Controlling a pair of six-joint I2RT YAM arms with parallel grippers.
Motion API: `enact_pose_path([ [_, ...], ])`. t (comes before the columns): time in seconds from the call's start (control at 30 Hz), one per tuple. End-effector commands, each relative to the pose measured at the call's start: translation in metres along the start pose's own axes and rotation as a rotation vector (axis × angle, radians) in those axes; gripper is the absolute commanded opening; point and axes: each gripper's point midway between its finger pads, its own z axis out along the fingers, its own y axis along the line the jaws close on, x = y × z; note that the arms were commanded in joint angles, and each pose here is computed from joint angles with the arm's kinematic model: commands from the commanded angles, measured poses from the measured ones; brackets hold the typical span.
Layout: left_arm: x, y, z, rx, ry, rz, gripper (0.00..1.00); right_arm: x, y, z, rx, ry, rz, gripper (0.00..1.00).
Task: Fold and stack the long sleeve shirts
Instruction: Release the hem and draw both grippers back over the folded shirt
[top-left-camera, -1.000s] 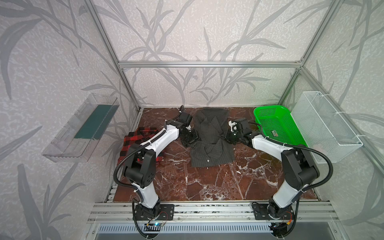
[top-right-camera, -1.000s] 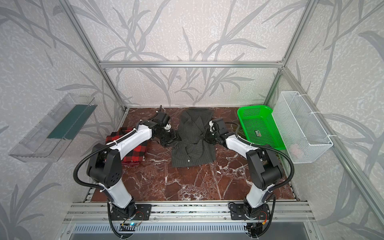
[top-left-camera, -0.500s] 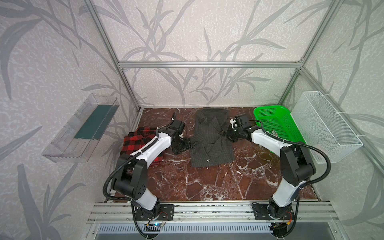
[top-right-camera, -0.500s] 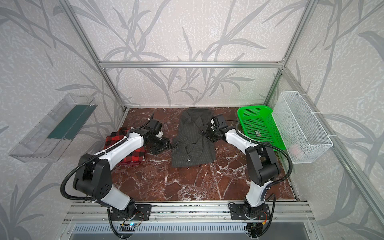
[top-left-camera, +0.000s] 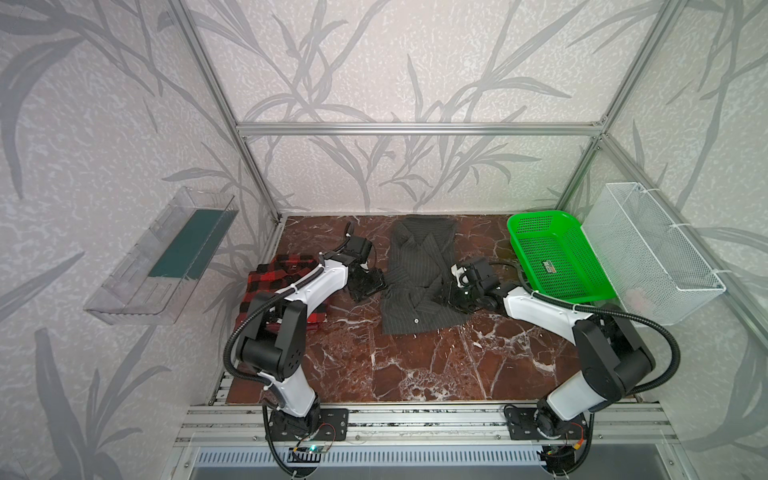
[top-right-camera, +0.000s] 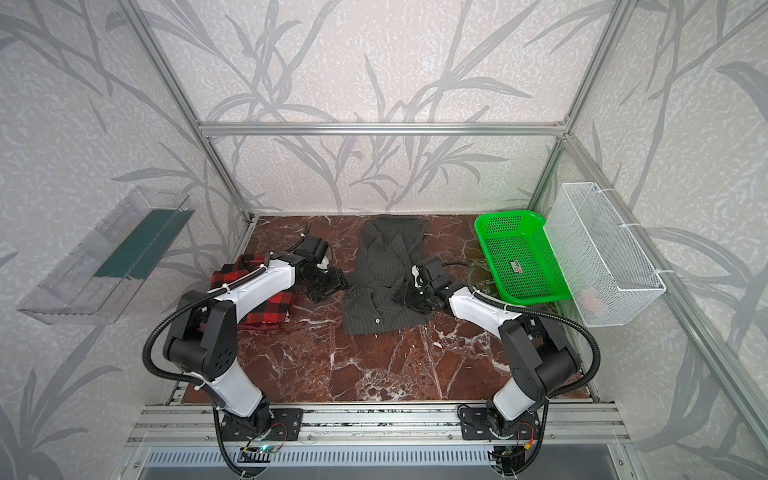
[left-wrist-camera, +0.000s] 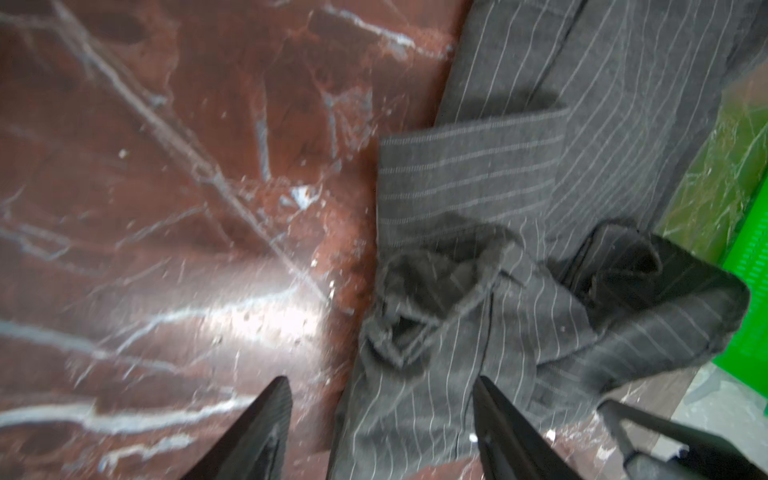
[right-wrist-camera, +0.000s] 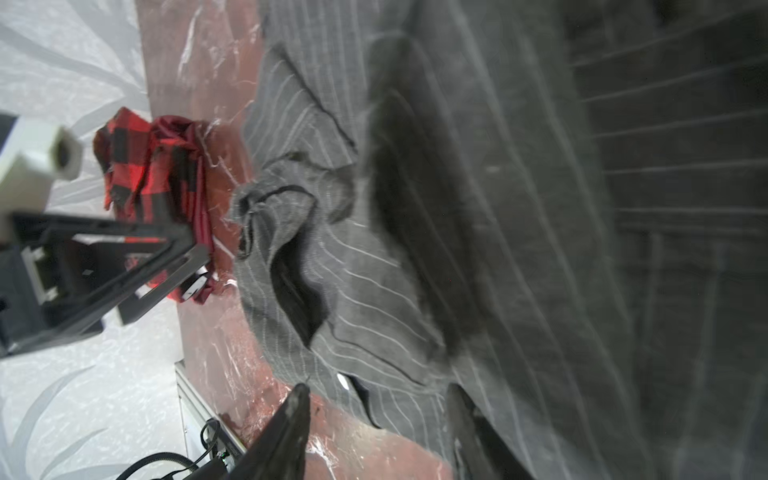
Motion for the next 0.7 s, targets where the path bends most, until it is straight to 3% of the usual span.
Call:
enact_pose_path([
  [0.0, -0.021, -0.013, 0.001, 0.017, -0.052, 0.012, 0.7, -0.01, -0.009, 0.013, 0.004, -0.042, 0.019, 0.52],
  [0.3, -0.037, -0.01, 0.03, -0.036, -0.039, 0.028, 0.68, -0.012, -0.016, 0.023, 0.027, -0.039, 0.01, 0.47],
  [0.67, -0.048, -0.044, 0.037, 0.006, -0.056, 0.085, 0.5, -0.013, 0.001, 0.031, -0.068, -0.021, 0.004, 0.15],
])
